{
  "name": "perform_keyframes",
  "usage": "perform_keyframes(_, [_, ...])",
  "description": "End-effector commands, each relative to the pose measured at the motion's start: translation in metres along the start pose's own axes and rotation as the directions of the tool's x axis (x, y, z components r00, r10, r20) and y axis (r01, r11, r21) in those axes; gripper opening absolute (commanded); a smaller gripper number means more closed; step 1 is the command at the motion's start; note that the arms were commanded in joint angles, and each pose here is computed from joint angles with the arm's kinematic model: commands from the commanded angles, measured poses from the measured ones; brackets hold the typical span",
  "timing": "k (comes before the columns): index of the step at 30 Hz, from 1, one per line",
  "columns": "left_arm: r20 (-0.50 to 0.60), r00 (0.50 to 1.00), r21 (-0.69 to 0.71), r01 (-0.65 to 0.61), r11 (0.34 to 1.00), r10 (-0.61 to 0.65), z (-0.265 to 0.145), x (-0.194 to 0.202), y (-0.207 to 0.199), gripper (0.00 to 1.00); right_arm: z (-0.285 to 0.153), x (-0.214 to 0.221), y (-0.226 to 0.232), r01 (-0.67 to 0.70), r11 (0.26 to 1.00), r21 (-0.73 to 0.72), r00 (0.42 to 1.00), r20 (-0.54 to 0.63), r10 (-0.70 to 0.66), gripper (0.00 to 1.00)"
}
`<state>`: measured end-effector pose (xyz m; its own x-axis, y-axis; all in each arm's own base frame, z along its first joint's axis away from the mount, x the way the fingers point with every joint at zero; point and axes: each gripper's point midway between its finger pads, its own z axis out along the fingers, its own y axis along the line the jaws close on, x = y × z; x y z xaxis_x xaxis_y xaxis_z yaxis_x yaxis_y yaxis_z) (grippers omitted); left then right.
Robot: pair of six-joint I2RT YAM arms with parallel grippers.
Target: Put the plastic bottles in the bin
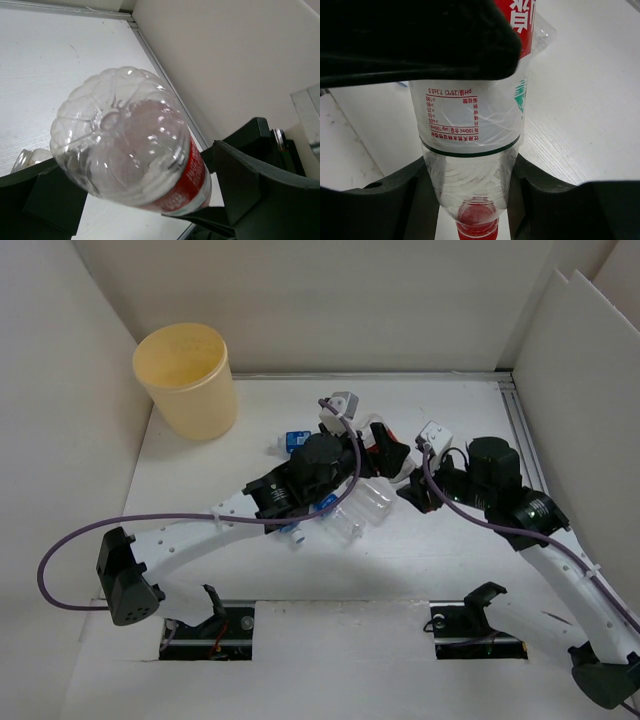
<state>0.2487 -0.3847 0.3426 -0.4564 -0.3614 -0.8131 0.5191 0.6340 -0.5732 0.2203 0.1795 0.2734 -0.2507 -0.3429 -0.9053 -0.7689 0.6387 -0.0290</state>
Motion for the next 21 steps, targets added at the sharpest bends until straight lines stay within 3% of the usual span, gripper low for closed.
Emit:
perform_keyframes(1, [0.124,0.991,0.021,0.042,0.999,-0.044,-0.006,-0.036,-0.012,0.93,-0.005,-0.038,0.023,0.034,0.992,-0.118,0.989,0.145,-0.017,0.0])
perform_keyframes(6, [0.122,0.992,0.019,0.041,0.999,-0.043,-0.002,-0.033,-0.011,0.56,-0.009,-0.04,0.031,0.043,0.99,-0.132,0.986,0.165,-0.021,0.0])
perform_keyframes(8, [0.098,0.995,0.013,0.033,0.999,-0.034,-0.001,-0.03,-0.011,0.38,-0.012,-0.042,0.028,0.044,0.993,-0.11,0.985,0.173,-0.025,0.0])
perform_keyframes(9, [0.082,0.996,0.0,0.027,1.0,-0.027,0.003,-0.023,-0.008,0.21,-0.011,-0.041,0.025,0.042,0.995,-0.096,0.985,0.171,-0.025,0.0])
perform_keyframes(10, [0.086,0.996,0.003,0.029,1.0,-0.029,0.002,-0.028,-0.011,0.15,-0.011,-0.041,0.025,0.042,0.995,-0.095,0.985,0.171,-0.025,0.07])
perform_keyframes(11, [0.085,0.996,0.002,0.028,1.0,-0.029,0.004,-0.031,-0.014,0.08,-0.011,-0.041,0.023,0.04,0.996,-0.085,0.985,0.169,-0.025,0.28])
perform_keyframes(12, [0.077,0.997,-0.039,0.02,0.999,-0.017,0.006,-0.028,-0.007,0.01,-0.011,-0.041,0.019,0.036,0.997,-0.063,0.986,0.166,-0.025,0.57])
perform_keyframes(14, [0.123,0.992,-0.103,0.025,0.994,-0.013,0.002,-0.048,-0.002,0.0,-0.013,-0.035,0.013,0.024,0.999,-0.021,0.989,0.145,-0.021,1.0])
perform_keyframes(17, [0.206,0.978,-0.328,0.031,0.944,0.039,-0.008,-0.082,0.046,0.0,-0.016,-0.018,0.0,0.022,0.998,0.055,0.996,0.081,-0.027,1.0])
perform_keyframes(18, [0.27,0.962,-0.355,0.075,0.932,0.025,-0.017,-0.111,0.05,0.0,-0.022,-0.021,0.001,0.027,0.998,0.059,0.994,0.103,-0.033,1.0])
perform_keyframes(19, [0.304,0.951,-0.483,0.11,0.869,0.049,-0.03,-0.133,0.091,0.0,-0.023,-0.018,0.002,0.027,0.998,0.059,0.994,0.1,-0.033,1.0])
perform_keyframes(21, [0.346,0.937,-0.554,0.16,0.817,0.051,-0.041,-0.166,0.123,0.0,-0.023,-0.015,0.002,0.036,0.998,0.059,0.994,0.098,-0.041,1.0])
